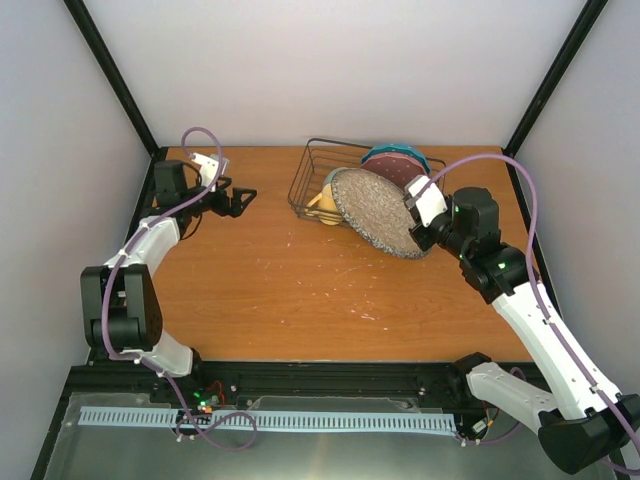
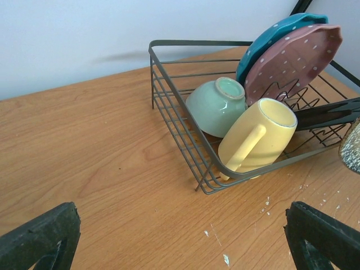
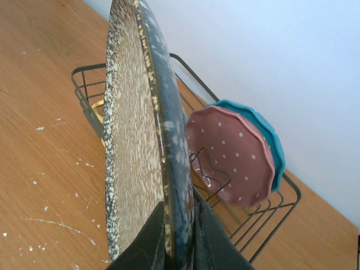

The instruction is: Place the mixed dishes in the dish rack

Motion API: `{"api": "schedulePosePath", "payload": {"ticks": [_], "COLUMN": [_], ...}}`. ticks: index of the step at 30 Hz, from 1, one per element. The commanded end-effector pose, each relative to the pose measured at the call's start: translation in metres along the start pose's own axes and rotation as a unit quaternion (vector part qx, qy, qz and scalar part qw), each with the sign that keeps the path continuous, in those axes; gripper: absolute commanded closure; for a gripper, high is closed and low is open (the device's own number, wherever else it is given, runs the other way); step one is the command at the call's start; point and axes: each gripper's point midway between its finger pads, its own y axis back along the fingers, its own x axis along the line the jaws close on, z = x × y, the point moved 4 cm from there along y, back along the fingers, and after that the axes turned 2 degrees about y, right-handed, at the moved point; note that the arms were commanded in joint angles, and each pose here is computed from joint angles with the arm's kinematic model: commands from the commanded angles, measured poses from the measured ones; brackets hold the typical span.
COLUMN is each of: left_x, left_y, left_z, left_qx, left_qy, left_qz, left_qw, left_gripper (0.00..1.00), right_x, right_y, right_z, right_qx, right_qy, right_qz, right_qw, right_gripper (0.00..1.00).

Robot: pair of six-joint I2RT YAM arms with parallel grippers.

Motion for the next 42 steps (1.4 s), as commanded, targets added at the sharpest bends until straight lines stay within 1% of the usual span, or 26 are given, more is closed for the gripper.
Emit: {"api": "schedulePosePath", "payload": {"ticks": [1, 7, 15, 21, 27, 36, 42], "left_x": [0.002, 0.005, 0.009, 0.011, 0.013, 0.014, 0.017], "left_y": [-0.005, -0.010, -0.015, -0.019, -0.023, -0.026, -0.029], "left_z": [0.000, -0.004, -0.008, -0.006, -0.006, -0.010, -0.012], "left_qx": [-0.004, 0.000, 0.004, 0.006, 0.006, 0.010, 0.013], "left_qy": [-0.005, 0.001, 0.003, 0.006, 0.009, 0.012, 0.010], "left_qz": [-0.006, -0.011, -0.014, -0.019, -0.027, -0.033, -0.031], "left_qw": [1.000, 1.000, 1.000, 1.000, 1.000, 0.999, 0.999], "left_gripper": [0.00, 0.00, 0.00, 0.00, 0.00, 0.00, 0.00], "right_x": [-0.045, -0.050, -0.056, -0.061, -0.068, -0.075, -0.073], "right_y": [0.044, 0.047, 0.045, 0.055, 0.065, 0.053, 0.042], "right_z": [0.084, 0.099, 0.110, 0.120, 0.129, 0.126, 0.125], "right_qx": [-0.191, -0.216, -0.226, -0.253, -0.263, -0.239, -0.237], "right_qy": [0.036, 0.057, 0.092, 0.109, 0.131, 0.165, 0.169], "right_qz": [-0.126, -0.135, -0.156, -0.179, -0.204, -0.217, -0.181], "right_qw": [0.973, 0.965, 0.957, 0.945, 0.934, 0.932, 0.939], "right_gripper": [0.97, 0.97, 0.97, 0.97, 0.97, 0.97, 0.97]}}
